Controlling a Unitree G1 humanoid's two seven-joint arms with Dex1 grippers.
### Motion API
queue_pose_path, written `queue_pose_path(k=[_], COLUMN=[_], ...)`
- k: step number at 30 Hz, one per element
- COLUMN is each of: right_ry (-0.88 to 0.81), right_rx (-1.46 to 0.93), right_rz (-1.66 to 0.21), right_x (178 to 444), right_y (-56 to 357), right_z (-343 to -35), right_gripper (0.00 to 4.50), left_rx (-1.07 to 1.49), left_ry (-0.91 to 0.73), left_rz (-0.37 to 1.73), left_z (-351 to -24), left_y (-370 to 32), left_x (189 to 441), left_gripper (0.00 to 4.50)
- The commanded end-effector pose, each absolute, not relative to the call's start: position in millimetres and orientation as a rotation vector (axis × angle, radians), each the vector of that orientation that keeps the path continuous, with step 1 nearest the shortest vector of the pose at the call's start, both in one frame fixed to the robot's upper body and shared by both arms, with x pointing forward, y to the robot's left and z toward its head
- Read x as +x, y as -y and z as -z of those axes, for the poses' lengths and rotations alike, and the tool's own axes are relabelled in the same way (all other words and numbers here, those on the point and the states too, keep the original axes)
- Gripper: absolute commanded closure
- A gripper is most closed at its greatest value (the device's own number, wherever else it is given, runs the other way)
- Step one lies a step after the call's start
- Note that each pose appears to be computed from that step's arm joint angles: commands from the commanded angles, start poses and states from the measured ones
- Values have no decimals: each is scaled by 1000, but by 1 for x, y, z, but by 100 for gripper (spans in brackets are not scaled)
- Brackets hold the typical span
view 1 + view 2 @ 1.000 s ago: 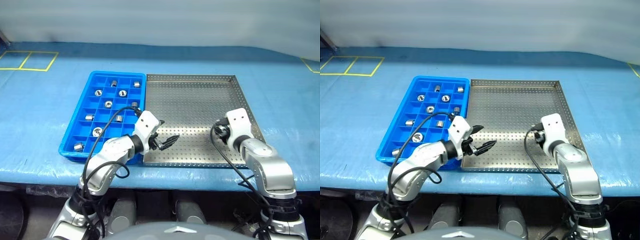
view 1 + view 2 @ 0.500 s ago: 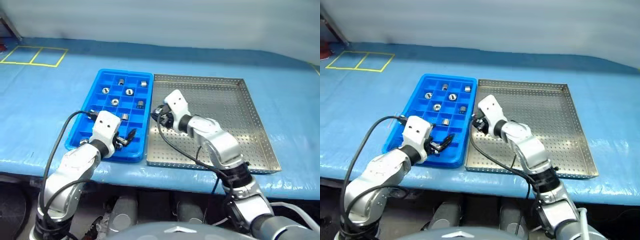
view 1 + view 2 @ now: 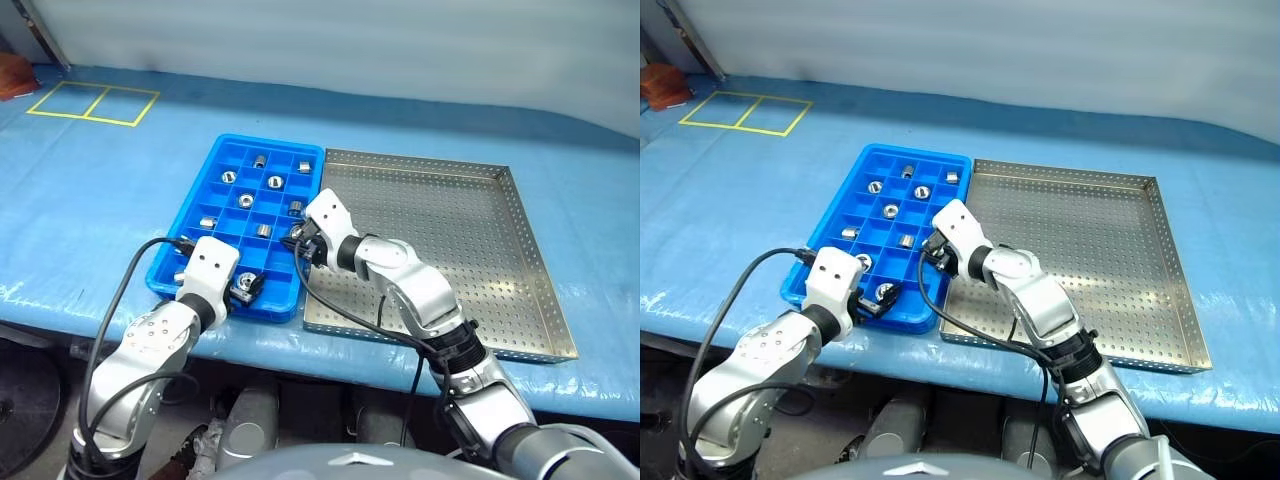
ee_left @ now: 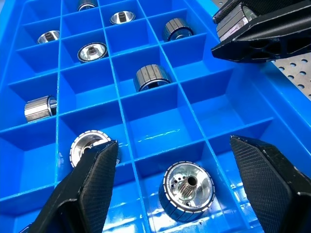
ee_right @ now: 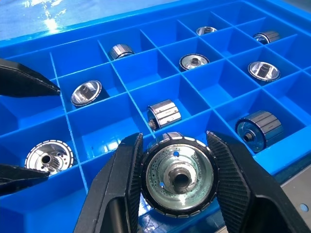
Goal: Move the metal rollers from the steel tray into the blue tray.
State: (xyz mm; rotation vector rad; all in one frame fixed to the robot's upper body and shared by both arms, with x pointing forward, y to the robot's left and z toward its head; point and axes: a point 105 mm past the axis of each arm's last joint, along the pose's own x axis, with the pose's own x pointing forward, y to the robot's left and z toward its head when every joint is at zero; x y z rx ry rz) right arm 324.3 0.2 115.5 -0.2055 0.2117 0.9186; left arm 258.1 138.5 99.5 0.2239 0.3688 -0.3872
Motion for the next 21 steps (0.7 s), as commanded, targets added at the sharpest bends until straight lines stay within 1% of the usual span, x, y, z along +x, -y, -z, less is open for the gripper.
queue_pose_path(k=[1, 9, 11, 14, 17, 21], right_ry=[-211, -234, -238, -178, -96, -17], right_rx=[-198, -184, -191, -191, -170, -140], right_rz=[-950, -999, -1002, -991, -936, -808], right_x=[317, 308, 308, 311, 318, 329], right_y=[-5, -12, -12, -12, -4, 23], right_z=[-115, -109, -107, -117, -134, -153], right_gripper=[280, 280, 204, 117, 117, 117], left_rx=[232, 230, 228, 219, 207, 186], left_ry=[-339, -336, -335, -331, -313, -266], left_rz=[420, 440, 441, 449, 479, 527], left_z=[-105, -105, -105, -105, -106, -111], left_y=[-131, -127, -127, -125, -117, -103], left_x=[260, 261, 261, 261, 261, 266], left_gripper=[49, 49, 49, 49, 49, 49])
